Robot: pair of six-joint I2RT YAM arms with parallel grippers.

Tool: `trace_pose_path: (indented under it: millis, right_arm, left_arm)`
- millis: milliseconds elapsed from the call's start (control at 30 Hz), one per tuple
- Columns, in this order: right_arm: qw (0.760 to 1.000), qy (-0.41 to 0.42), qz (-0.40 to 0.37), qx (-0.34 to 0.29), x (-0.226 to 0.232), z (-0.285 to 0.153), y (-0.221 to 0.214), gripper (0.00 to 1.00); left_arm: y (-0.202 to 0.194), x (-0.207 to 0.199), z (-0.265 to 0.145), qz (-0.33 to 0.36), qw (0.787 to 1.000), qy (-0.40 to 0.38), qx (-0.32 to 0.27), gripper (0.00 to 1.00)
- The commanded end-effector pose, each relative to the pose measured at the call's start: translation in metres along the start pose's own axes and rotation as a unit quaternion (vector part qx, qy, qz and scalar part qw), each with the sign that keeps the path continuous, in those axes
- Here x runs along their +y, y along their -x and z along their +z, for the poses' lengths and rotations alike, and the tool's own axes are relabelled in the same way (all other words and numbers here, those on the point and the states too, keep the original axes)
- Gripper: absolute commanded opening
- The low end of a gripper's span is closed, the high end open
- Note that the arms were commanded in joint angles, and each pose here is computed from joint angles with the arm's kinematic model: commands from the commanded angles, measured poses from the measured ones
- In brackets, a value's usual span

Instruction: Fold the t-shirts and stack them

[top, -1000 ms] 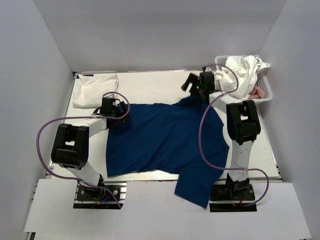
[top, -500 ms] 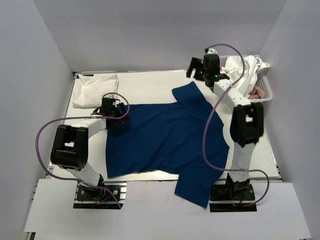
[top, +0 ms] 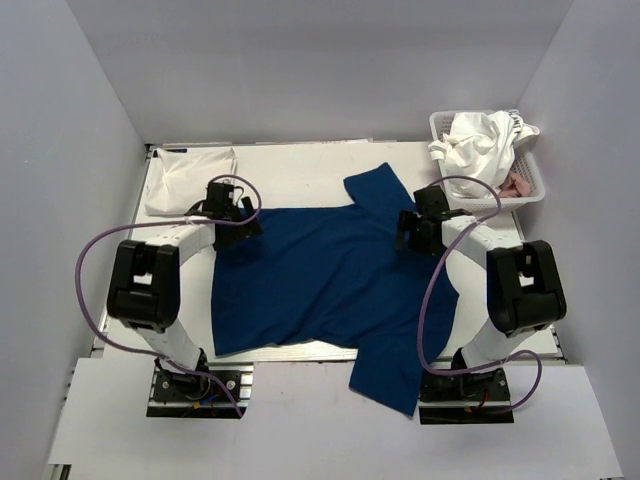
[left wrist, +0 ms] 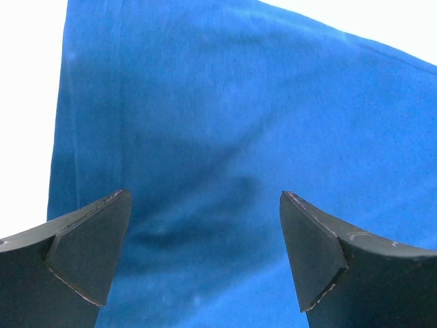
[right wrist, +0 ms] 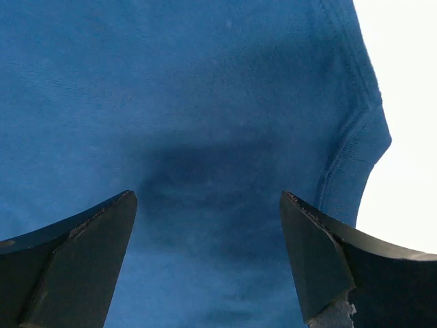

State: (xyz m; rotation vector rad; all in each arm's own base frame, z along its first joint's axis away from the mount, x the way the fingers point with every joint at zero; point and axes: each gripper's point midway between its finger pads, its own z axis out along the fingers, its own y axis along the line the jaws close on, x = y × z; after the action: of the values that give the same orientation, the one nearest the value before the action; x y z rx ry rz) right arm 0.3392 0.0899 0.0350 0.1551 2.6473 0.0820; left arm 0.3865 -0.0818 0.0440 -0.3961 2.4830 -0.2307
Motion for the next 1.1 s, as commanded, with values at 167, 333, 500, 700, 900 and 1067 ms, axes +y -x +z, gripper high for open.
trace_pose_path:
  millis: [167,333,500,700,900,1067]
  right_arm:
    - [1.0,-0.001,-0.003,0.014,0.006,0.031,0.027,0.9]
    - [1.0,-0.01,-0.012,0.02,0.001,0.083,0.067,0.9]
    - [0.999,0.004,-0.011,-0.033,0.01,0.106,0.152,0.9]
    - [0.989,0.079,-0.072,-0.1,0.049,0.05,0.19,0.9]
    - [0.957,0.144,-0.132,-0.215,0.081,-0.063,0.194,0.9]
    - [0.931,0.168,-0.103,-0.308,0.079,-0.148,0.185,0.9]
  left_arm:
    - [0.014,-0.012,0.042,0.012,0.999,0.036,0.032,1.0]
    - [0.016,-0.013,0.091,0.021,0.995,0.066,0.075,1.0]
    - [0.072,-0.045,0.121,-0.008,0.998,0.024,0.049,1.0]
    - [0.122,-0.08,0.1,0.014,1.0,-0.019,-0.006,1.0]
    - [0.144,-0.107,0.01,0.038,0.995,-0.072,-0.053,1.0]
    - [0.112,-0.09,-0.08,0.002,0.992,-0.09,-0.084,1.0]
